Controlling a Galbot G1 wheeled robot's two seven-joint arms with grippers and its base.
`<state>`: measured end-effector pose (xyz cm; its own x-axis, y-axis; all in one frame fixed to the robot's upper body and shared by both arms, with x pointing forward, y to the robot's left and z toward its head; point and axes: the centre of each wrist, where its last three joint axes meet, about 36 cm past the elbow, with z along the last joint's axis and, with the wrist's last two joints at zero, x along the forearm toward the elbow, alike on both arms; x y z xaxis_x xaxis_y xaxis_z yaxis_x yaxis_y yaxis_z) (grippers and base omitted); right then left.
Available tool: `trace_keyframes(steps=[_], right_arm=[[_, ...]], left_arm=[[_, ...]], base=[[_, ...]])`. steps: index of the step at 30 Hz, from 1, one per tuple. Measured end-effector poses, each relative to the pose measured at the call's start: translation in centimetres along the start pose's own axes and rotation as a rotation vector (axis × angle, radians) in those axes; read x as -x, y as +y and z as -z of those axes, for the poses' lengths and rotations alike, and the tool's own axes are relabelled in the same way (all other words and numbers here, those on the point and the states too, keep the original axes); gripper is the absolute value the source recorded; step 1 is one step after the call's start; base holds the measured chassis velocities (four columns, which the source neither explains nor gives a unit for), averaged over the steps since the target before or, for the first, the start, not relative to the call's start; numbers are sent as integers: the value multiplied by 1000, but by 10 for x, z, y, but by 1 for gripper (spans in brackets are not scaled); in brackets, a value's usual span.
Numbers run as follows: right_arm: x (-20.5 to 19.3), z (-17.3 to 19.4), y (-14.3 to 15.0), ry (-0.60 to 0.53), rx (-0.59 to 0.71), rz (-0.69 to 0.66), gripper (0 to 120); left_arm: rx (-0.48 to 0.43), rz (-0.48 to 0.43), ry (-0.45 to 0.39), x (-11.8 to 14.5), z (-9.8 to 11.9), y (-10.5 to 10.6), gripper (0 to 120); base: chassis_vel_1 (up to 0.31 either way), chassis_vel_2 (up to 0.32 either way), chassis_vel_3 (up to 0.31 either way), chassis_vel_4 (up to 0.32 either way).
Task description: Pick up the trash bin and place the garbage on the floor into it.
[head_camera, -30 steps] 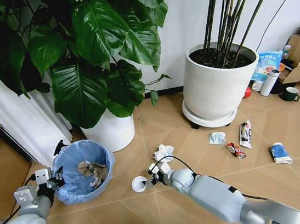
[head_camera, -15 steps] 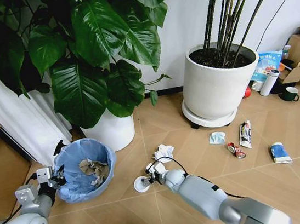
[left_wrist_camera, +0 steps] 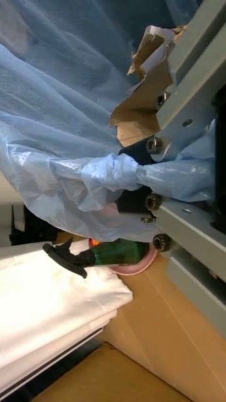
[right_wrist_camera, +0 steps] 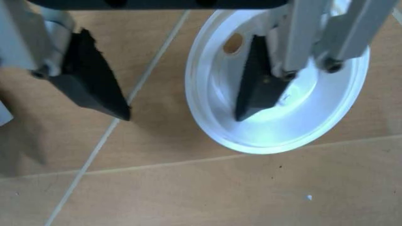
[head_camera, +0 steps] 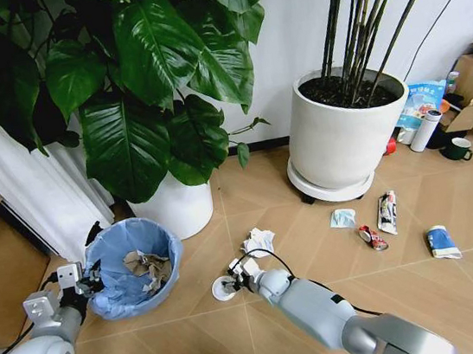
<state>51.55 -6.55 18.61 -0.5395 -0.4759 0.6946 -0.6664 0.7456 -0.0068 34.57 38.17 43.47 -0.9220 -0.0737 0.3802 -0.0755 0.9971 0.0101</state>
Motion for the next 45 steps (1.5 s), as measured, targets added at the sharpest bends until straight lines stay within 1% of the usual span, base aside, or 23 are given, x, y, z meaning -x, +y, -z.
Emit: trace_keyframes(steps=[1,2,3,5,6,7,8,11,12,13,16,18,23,26,30,31,32,34,35,38,40,43,45], right_arm=[[0,0,0,-1,0,0,56],[0,0,0,-1,0,0,56],[0,0,0,-3,1,0,50],[0,0,1,-3,3,0,41],[0,0,1,-3,3,0,41],[0,0,1,-3,4,-1,38],[0,0,1,-3,7,-2,31],[0,-1,1,-3,8,-2,25],[0,-2,0,-4,10,-3,16],[0,-2,0,-4,12,-5,12],[-1,-2,-1,-7,20,-12,7],[-3,1,-2,-24,39,-28,1],[-12,17,-7,-86,80,-59,0],[-32,38,-19,-170,113,-79,0],[-52,48,-24,-222,136,-84,0],[-64,56,-25,-256,146,-81,0],[-66,57,-25,-260,148,-80,0],[-98,75,-22,-328,178,-77,0],[-98,75,-22,-328,178,-77,0],[-135,96,-19,-399,215,-68,0],[-142,100,-19,-411,220,-66,0],[-173,120,-20,-492,232,-53,0],[-179,126,-20,-510,235,-48,0]], left_arm=[[0,-1,-1,1,0,0,0],[0,-1,-1,1,0,0,0],[1,-1,-2,1,1,0,0],[2,-1,-2,2,1,0,0],[2,-1,-2,2,1,0,0],[2,0,-2,2,1,0,0],[2,0,-2,2,1,1,0],[2,0,-2,3,1,1,0],[1,0,-1,3,1,1,0],[1,0,-1,3,1,1,0],[1,0,0,3,0,1,0],[1,-2,2,2,-1,1,0],[5,-5,6,1,-1,2,0],[14,-8,20,1,-3,6,0],[20,-11,33,1,-6,9,0],[20,-18,40,2,-7,10,0],[19,-19,41,2,-7,10,0],[4,-40,62,3,-8,12,0],[4,-40,62,3,-8,12,0],[3,-56,88,6,-8,16,0],[5,-60,93,7,-8,17,0],[20,-83,119,12,-6,16,0],[24,-88,124,14,-6,15,0]], base=[[0,0,0,0],[0,0,0,0],[0,0,0,0],[0,0,0,0],[0,0,0,0],[0,0,0,0],[0,0,0,0],[0,0,0,0],[0,0,0,0],[0,0,0,0],[0,0,0,0],[0,0,0,0],[0,0,0,0],[0,0,0,0],[0,0,0,0],[0,0,0,0],[0,0,0,0],[0,0,0,0],[0,0,0,0],[0,0,0,0],[0,0,0,0],[0,0,0,0],[0,0,0,0]])
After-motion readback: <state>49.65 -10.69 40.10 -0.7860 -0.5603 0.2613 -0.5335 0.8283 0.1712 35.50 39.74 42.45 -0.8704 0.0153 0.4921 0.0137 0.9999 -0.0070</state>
